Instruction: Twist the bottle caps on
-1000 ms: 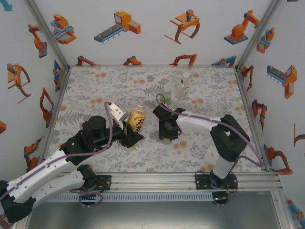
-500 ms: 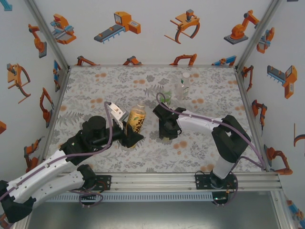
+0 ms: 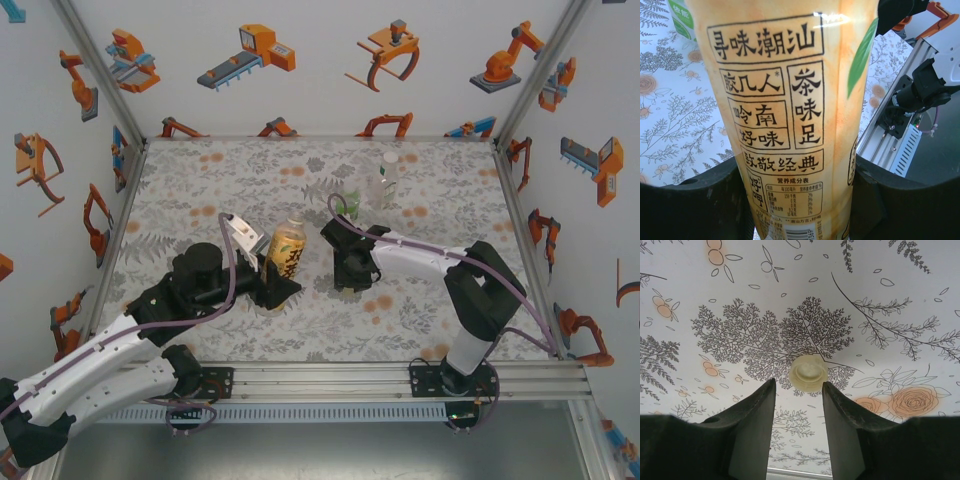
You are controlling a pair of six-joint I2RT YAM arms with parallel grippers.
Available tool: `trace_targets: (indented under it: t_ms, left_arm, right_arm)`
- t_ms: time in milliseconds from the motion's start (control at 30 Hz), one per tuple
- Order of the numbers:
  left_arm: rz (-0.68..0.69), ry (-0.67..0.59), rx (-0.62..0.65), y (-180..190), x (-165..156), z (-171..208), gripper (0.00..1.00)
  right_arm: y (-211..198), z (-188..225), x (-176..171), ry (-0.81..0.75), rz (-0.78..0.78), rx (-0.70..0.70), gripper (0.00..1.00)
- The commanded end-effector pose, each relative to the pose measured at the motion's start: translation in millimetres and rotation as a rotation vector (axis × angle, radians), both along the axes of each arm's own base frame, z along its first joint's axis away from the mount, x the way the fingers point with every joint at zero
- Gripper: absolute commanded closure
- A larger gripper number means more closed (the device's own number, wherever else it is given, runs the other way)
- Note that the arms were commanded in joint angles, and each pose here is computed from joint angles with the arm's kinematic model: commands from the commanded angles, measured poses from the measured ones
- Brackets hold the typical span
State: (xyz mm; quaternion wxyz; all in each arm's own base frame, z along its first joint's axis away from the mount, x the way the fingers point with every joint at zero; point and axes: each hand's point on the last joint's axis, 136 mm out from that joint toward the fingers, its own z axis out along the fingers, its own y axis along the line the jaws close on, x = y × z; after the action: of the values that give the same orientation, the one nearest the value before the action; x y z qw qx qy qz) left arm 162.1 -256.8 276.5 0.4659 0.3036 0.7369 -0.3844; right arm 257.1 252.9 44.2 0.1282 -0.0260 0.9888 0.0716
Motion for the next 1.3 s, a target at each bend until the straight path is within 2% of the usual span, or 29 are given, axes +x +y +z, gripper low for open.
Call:
trace_targets:
  t_ms: [0, 1100, 1267]
  left_arm:
    - [0.001, -0.004, -0.029, 1, 0, 7, 0.96]
    - [0.004, 0.000, -0.027, 1, 0, 6, 0.96]
    - [0.004, 0.000, -0.029, 1, 0, 7, 0.96]
  right_arm:
    - [4, 4, 2, -0.015, -0.002, 0.007, 0.58]
    - [-3, -7, -2, 0.017, -0.013, -0.037, 0.56]
    - [-2, 1, 1, -0.005, -0.013, -0.026, 0.56]
